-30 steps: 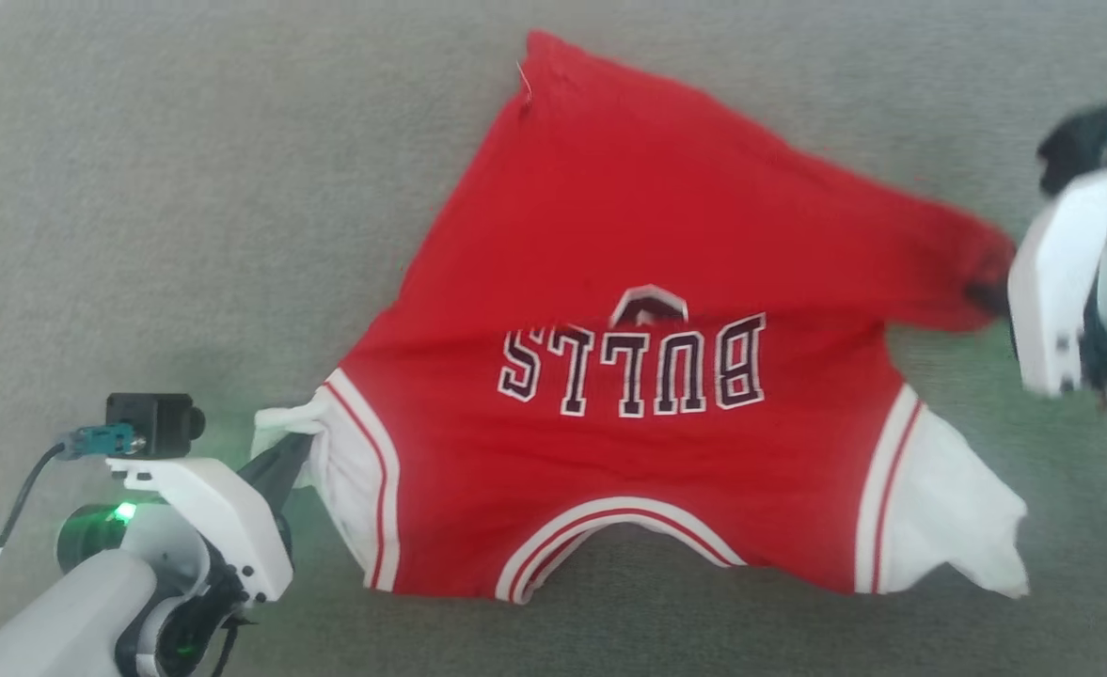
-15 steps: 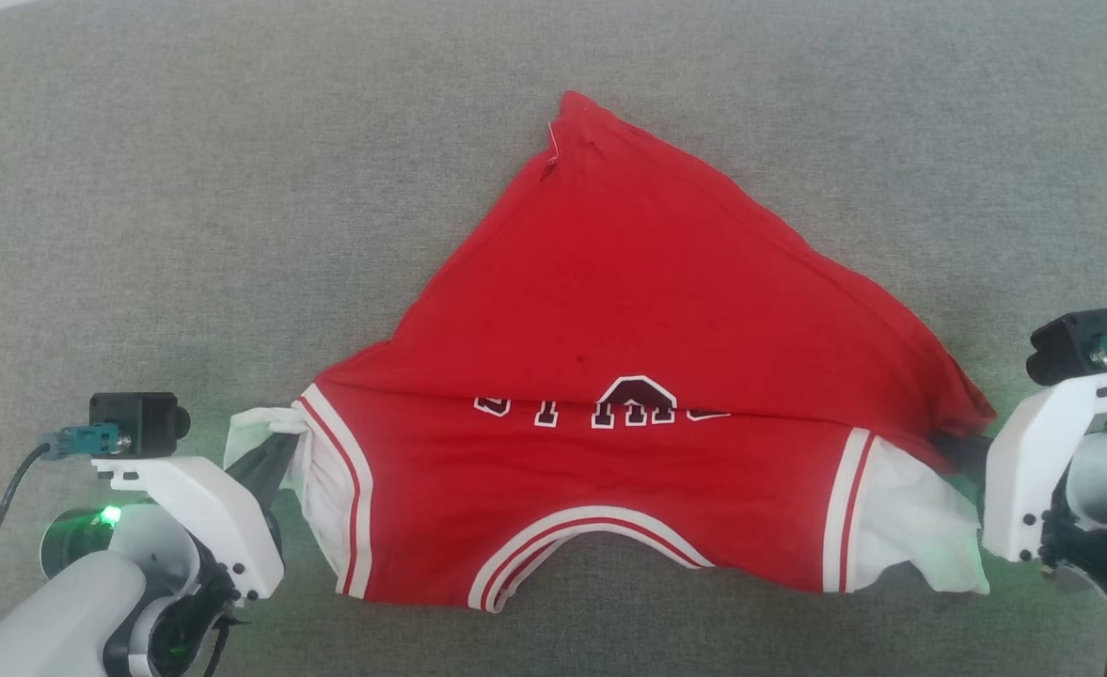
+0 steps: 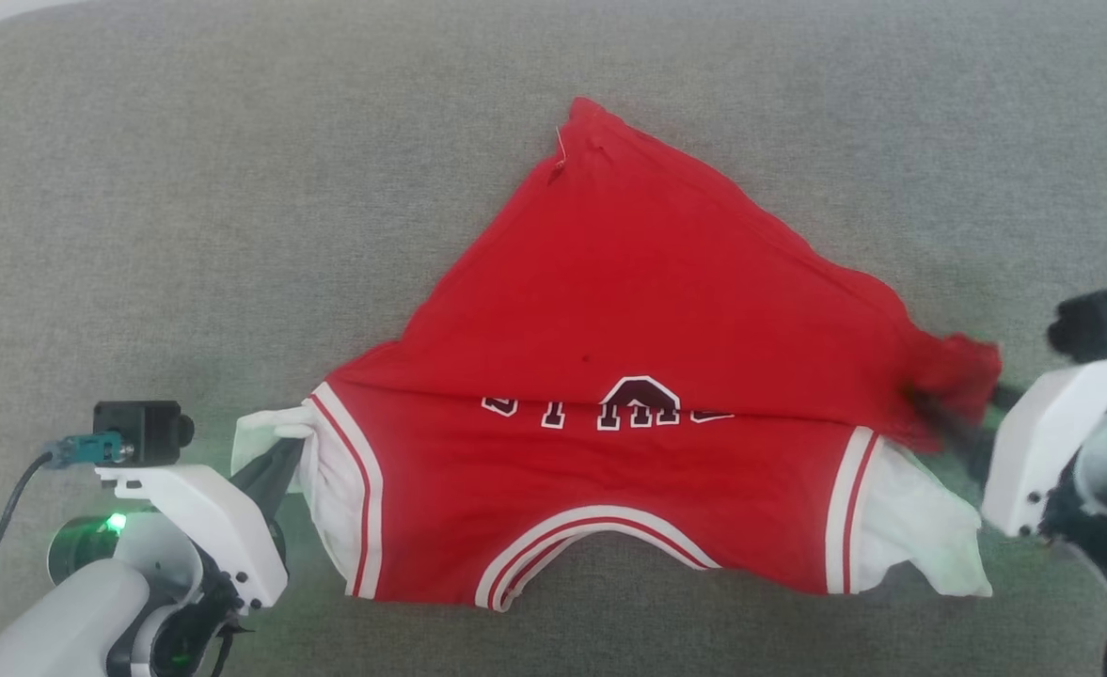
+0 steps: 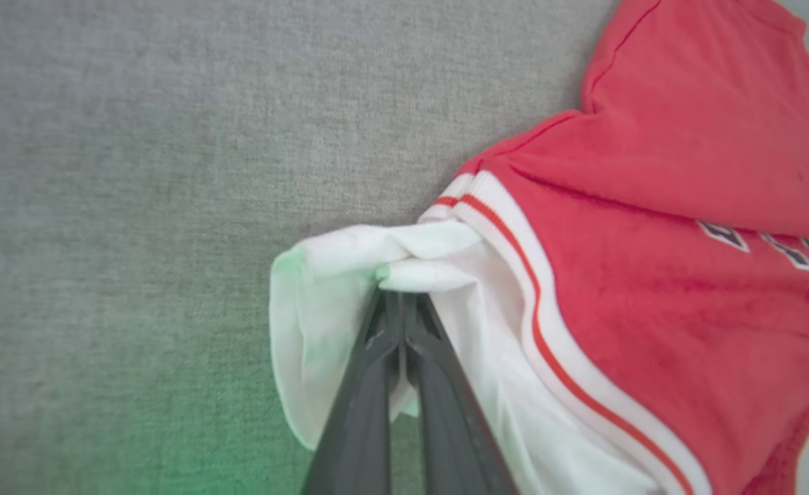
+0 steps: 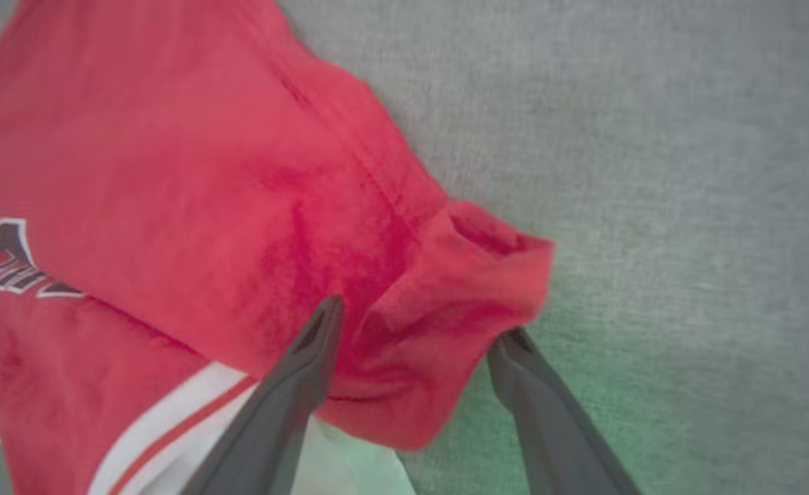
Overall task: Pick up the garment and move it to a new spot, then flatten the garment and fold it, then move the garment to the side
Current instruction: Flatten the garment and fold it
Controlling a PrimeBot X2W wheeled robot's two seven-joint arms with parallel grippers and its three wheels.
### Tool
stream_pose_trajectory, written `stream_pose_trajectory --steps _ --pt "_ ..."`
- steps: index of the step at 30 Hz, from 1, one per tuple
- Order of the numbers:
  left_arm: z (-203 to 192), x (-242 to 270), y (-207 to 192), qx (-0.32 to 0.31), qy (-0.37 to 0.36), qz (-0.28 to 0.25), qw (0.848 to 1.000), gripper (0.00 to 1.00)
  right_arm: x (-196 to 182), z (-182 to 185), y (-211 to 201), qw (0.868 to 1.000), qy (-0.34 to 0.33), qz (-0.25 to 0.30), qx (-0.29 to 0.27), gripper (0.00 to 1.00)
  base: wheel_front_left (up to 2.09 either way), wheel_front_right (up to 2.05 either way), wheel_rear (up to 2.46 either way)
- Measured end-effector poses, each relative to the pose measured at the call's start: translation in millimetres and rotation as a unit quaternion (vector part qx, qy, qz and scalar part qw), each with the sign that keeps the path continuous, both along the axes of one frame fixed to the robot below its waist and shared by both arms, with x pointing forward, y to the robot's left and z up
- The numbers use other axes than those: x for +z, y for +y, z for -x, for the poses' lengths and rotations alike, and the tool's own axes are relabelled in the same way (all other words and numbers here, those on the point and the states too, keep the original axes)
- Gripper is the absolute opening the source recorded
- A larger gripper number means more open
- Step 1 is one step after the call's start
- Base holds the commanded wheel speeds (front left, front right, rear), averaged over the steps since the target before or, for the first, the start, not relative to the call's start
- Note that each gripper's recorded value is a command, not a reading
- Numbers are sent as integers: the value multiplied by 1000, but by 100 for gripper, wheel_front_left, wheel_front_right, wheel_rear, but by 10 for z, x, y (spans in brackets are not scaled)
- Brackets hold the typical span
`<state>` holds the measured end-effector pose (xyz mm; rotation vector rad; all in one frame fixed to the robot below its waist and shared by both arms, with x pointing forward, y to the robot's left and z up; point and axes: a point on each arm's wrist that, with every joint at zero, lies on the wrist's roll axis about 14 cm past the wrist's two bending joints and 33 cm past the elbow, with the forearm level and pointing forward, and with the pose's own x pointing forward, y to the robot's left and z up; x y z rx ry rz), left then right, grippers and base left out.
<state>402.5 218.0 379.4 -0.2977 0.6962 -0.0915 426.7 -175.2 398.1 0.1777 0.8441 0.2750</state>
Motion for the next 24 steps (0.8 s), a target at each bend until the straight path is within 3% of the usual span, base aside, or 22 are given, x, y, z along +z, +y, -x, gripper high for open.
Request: stream_pose_trajectory --steps 7,14,24 --pt "65 2 1 6 0 5 1000 0 539 -308 135 996 -87 6 32 100 0 0 0" --pt "124 -6 6 16 -1 15 1000 0 875 -764 554 986 -139 3 96 100 0 0 0" --pt "211 5 5 29 -6 25 999 0 760 -1333 1226 976 -122 7 180 100 0 0 0"
